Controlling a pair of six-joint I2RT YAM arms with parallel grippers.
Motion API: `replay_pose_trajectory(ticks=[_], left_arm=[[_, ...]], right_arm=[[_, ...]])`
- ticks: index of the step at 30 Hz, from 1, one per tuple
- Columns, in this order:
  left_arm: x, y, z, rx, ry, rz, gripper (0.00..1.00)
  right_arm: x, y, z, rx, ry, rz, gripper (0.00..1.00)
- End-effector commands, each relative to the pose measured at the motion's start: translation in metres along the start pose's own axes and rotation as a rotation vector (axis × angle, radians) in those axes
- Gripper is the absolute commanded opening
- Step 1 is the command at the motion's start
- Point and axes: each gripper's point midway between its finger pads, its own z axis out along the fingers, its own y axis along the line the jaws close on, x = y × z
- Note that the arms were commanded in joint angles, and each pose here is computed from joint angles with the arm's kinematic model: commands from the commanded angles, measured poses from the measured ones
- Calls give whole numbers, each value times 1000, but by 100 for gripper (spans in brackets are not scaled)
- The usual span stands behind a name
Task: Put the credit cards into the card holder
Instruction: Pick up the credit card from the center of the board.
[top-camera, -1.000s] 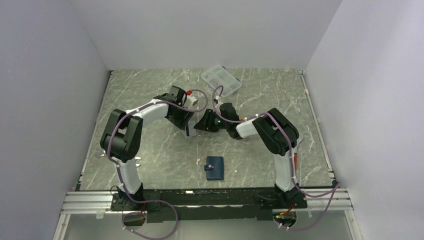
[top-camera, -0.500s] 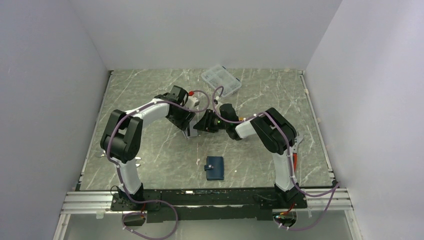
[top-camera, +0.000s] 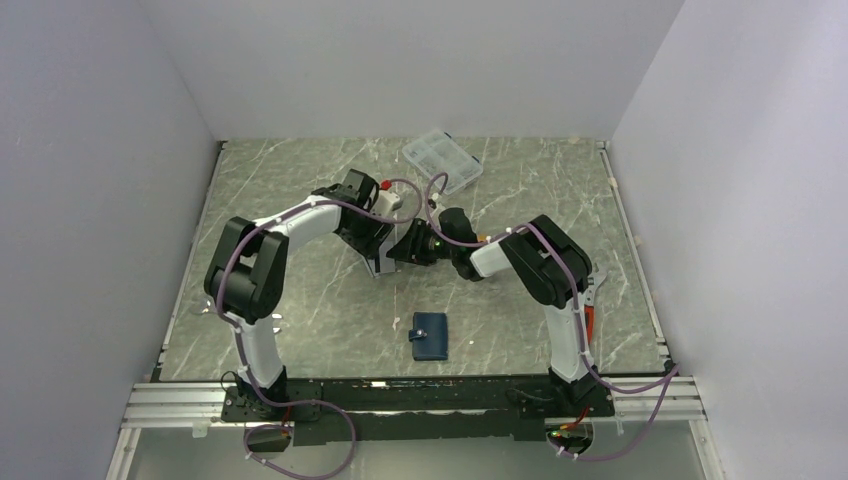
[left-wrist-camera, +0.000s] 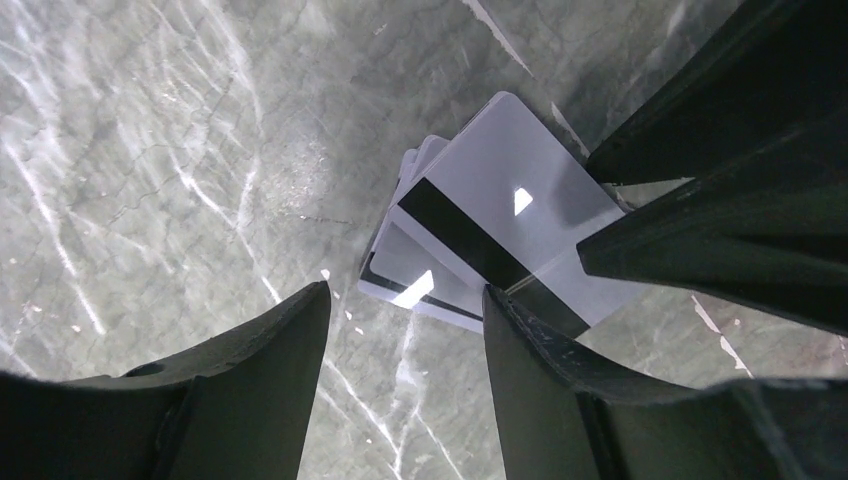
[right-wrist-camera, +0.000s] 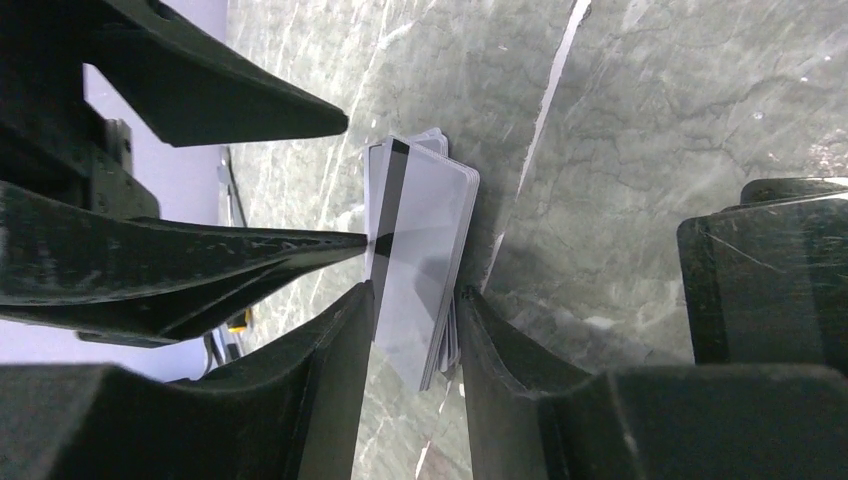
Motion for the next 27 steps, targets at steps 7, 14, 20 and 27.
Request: replay_pose_trajectory(ticks=[7,14,20,27], left_arm=[[-19,-3,12,0,-33,14,63],[-22,-14,15,8,-26,35,63],[-20,-14,10,-5,-25,58,63],[1,-4,16,-65,28,85,62]], right_arm=[[16,-18,4,15,11,53,39],[18,-17,1,0,9,61,38],[16,-19,-3,12,-2,55,33],[13,-28,-15,113,-15,-2,25]])
